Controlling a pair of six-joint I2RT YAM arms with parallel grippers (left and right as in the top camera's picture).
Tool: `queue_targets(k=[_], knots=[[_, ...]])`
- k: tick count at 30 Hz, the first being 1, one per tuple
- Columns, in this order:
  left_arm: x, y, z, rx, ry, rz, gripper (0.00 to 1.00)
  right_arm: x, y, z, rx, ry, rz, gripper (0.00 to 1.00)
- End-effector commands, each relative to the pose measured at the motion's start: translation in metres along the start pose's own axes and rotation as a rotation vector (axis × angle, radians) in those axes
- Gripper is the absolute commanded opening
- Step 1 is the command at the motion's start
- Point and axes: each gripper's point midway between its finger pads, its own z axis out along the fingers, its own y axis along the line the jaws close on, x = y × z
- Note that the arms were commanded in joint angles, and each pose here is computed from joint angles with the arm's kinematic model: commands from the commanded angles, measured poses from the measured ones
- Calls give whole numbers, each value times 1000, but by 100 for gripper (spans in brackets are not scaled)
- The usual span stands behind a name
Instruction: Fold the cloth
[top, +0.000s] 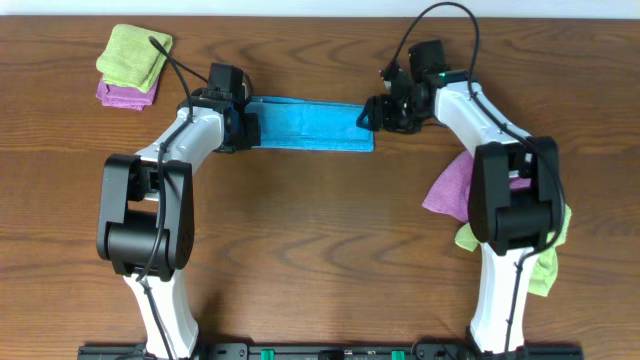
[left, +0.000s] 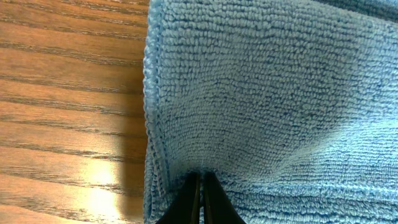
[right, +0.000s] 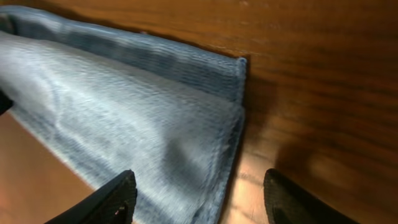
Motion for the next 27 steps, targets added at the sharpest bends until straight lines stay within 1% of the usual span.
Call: queue_targets(k=[1, 2, 6, 8, 11, 12, 13, 16, 18, 21, 24, 27], knots=[[11, 3, 9, -8, 46, -9, 6, 13, -1, 20, -19, 53, 45, 64], [11, 3, 9, -8, 45, -9, 6, 16, 0, 23, -21, 62, 44, 64], [11, 3, 9, -7, 46, -9, 6, 24, 13, 31, -38, 90, 25, 53], [11, 2, 9, -3, 47, -9, 6, 26, 18, 34, -40, 96, 16, 45], [10, -4, 7, 35, 50, -10, 6, 26, 19, 34, -40, 98, 14, 21], [8, -6, 4, 44, 50, -12, 6, 26, 19, 34, -40, 98, 15, 10], [5, -7, 0, 45, 48, -12, 6, 27, 18, 34, -39, 100, 17, 2], [-12, -10, -27, 48, 16, -12, 6, 30, 11, 28, -29, 120, 47, 1], [-29, -12, -56, 50, -27, -9, 5, 33, 1, 21, -5, 138, 79, 1], [-45, -12, -104, 54, -83, -17, 6, 35, -17, 4, 60, 163, 128, 1], [-49, -8, -151, 55, -136, -28, 6, 38, -45, -26, 208, 190, 177, 2], [-42, -4, -193, 57, -179, -36, 6, 37, -70, -64, 380, 200, 193, 1]])
